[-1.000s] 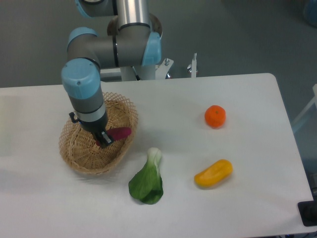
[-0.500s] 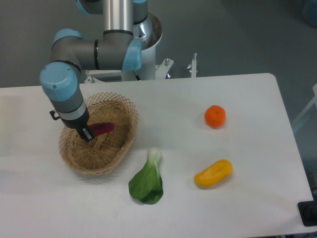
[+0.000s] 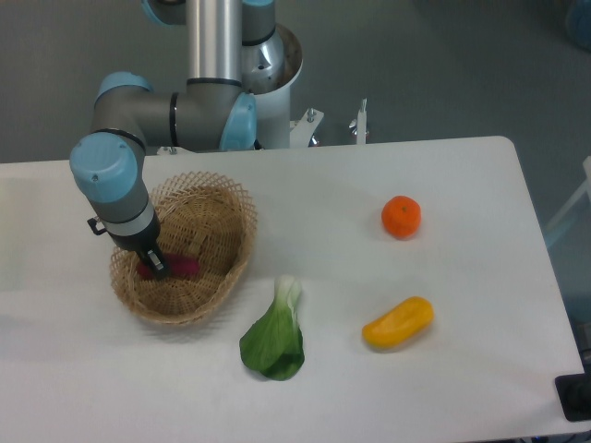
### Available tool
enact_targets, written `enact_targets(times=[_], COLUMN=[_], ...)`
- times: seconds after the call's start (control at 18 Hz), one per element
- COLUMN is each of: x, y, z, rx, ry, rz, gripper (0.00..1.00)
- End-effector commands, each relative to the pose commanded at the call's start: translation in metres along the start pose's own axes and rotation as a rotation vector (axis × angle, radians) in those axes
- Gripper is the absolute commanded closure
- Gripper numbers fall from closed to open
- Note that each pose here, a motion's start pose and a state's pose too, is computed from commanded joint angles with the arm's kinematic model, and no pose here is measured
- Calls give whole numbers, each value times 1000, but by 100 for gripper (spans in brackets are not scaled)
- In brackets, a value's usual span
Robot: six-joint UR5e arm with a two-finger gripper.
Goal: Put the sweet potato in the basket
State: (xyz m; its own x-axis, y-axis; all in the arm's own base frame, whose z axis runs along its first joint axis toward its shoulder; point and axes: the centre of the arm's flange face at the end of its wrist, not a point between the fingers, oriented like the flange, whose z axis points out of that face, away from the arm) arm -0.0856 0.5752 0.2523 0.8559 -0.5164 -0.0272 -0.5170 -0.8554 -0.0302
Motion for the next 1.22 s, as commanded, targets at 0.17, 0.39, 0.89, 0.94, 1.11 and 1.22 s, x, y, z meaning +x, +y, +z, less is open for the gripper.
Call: enact_targets(times=[0.17,0.39,0.89,0.94,1.11,1.22], x=[-18,-82,-208,-219,-247,-264], y=[13,79,261,279,318,342], z=[-23,-38,-77,-77,-81,-84], rx=[16,-16,-9,6,0,-5], ry=[-40,-91,-154,-154,-155,-134], rz=[-35,-178,-242,-236,-238,-248], gripper=[0,0,0,0,0,0])
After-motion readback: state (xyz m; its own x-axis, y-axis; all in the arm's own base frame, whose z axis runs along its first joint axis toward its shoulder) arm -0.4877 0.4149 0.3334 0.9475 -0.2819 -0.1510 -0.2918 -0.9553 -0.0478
